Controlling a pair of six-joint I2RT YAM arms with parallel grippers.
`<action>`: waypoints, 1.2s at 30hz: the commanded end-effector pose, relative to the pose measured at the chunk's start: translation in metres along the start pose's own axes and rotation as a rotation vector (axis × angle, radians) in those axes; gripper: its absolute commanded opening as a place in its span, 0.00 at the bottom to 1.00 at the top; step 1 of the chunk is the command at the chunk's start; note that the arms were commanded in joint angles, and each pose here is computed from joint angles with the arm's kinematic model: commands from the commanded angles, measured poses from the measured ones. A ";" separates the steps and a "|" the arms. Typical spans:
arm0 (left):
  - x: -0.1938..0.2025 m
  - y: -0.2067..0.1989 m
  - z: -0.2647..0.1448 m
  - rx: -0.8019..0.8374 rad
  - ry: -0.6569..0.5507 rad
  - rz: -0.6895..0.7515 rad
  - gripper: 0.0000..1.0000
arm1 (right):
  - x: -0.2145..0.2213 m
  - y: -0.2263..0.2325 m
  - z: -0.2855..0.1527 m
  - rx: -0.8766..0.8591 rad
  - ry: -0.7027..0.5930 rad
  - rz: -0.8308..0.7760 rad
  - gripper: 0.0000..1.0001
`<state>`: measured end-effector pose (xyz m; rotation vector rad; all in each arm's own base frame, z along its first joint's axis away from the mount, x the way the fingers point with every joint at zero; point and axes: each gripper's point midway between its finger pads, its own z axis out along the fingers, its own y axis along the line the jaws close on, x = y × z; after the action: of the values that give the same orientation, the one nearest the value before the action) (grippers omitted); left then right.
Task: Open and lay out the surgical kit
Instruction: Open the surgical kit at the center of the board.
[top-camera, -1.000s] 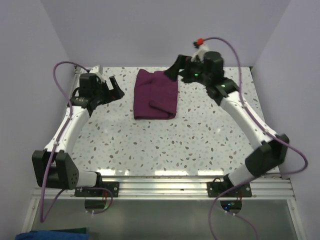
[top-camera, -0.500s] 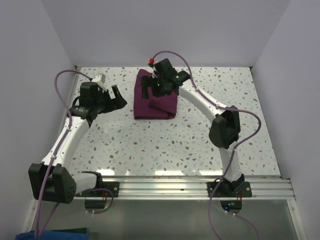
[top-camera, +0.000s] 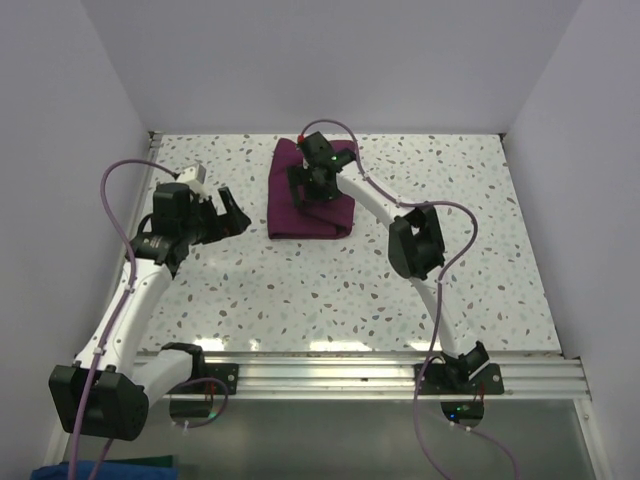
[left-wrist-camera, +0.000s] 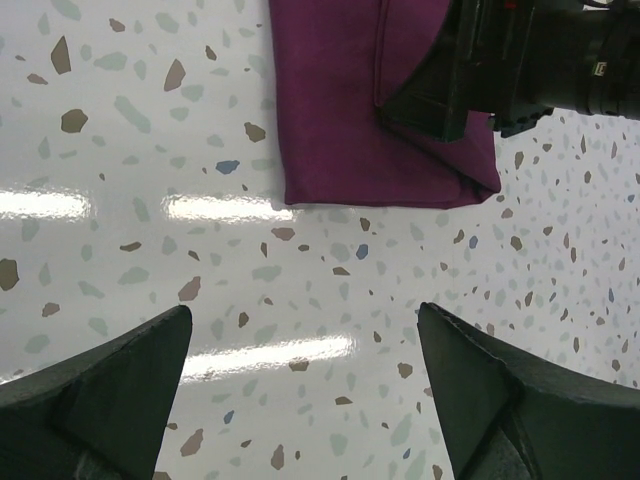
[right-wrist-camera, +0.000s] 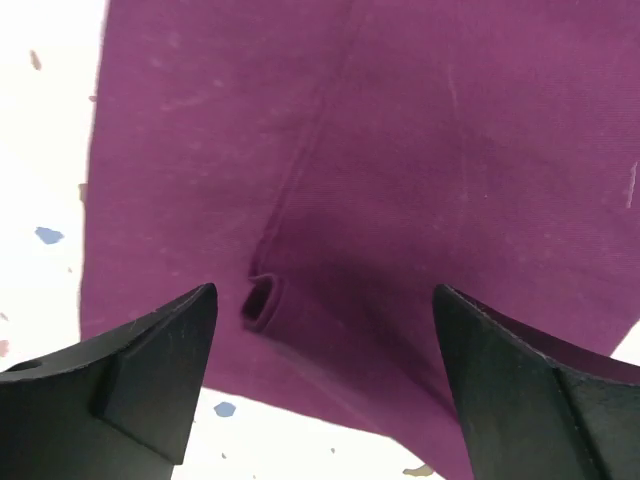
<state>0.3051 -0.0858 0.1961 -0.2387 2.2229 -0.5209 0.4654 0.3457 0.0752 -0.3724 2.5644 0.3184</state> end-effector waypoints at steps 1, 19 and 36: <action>0.008 0.000 0.000 0.003 0.021 -0.010 0.98 | -0.018 0.001 -0.016 -0.002 -0.047 -0.004 0.87; -0.010 -0.006 0.027 0.025 0.052 0.033 0.98 | 0.000 -0.146 -0.129 0.473 -0.137 0.200 0.00; 0.043 -0.132 0.162 0.082 0.283 0.263 0.98 | 0.129 -0.270 -0.159 0.764 0.136 0.388 0.98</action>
<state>0.3938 -0.2320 0.1251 0.1109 2.4778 -0.5687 0.3690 0.0470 0.0662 0.2880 2.7430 -0.5158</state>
